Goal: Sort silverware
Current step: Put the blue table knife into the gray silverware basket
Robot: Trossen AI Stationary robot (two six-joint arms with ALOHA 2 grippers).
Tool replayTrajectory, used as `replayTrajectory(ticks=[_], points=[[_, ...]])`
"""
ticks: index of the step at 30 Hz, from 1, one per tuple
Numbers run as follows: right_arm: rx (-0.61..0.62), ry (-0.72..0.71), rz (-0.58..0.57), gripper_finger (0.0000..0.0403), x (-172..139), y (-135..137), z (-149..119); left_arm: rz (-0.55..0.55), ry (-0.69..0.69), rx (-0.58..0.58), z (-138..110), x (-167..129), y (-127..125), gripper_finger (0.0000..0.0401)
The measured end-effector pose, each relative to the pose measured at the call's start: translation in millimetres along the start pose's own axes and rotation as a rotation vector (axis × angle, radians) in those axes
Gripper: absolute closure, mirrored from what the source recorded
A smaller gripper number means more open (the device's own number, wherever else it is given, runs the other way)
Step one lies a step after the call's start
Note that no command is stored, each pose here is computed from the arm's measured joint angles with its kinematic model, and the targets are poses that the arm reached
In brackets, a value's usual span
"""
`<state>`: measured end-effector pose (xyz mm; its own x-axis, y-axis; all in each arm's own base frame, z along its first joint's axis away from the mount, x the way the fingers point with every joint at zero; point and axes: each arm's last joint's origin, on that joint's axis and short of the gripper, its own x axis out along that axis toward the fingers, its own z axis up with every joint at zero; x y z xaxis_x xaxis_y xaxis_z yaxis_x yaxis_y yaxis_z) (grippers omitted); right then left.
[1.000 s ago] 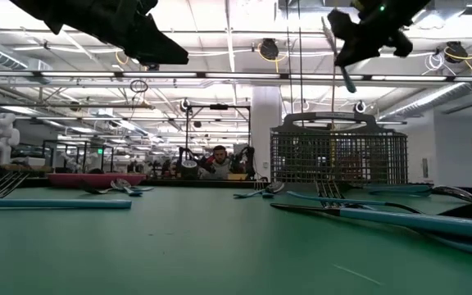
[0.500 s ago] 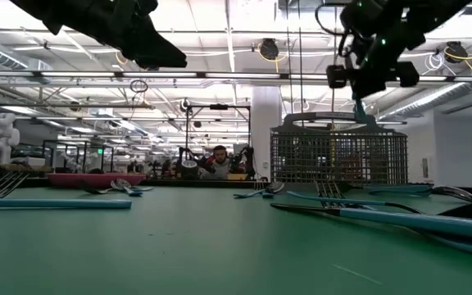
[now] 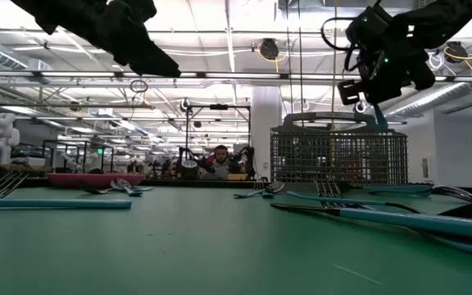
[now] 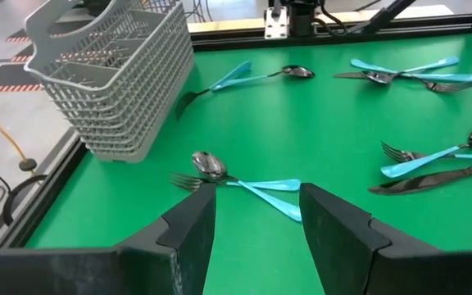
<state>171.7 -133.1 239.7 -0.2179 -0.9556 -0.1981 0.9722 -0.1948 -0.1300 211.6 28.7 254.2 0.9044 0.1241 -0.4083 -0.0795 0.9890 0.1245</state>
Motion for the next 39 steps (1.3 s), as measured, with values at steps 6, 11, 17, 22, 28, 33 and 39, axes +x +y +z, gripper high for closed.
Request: replayTrajectory(ticks=[6, 11, 17, 22, 28, 33, 39], points=[[0.013, 0.037, -0.08, 0.0394, 8.7, -5.0, -10.7, 0.001, 0.01, 0.001, -0.9, -0.8, 0.0, 0.0221], [0.047, 0.062, -0.104, 0.0394, 11.8, -2.6, -20.8, 0.103, 0.018, -0.016, -4.3, -22.3, 6.2, 0.0221], [0.038, 0.095, -0.073, 0.039, 11.4, 6.2, -31.1, 0.207, -0.176, -0.095, -25.8, -52.3, 8.8, 0.0221], [0.045, 0.113, -0.035, 0.0352, 7.4, 9.2, -33.3, 0.203, -0.251, -0.167, -30.9, -64.6, 7.2, 0.0221], [0.014, 0.12, -0.038, 0.0298, 6.5, 8.1, -34.9, 0.171, -0.257, -0.184, -30.9, -65.7, 5.0, 0.0221], [-0.015, 0.103, -0.029, 0.0261, 4.2, 5.2, -26.5, 0.15, -0.257, -0.204, -30.8, -65.5, 2.7, 0.0221], [-0.052, 0.055, 0.091, 0.0249, -14.7, -0.4, 15.4, 0.118, -0.22, -0.244, -34.0, -62.7, -0.8, 0.0221]])
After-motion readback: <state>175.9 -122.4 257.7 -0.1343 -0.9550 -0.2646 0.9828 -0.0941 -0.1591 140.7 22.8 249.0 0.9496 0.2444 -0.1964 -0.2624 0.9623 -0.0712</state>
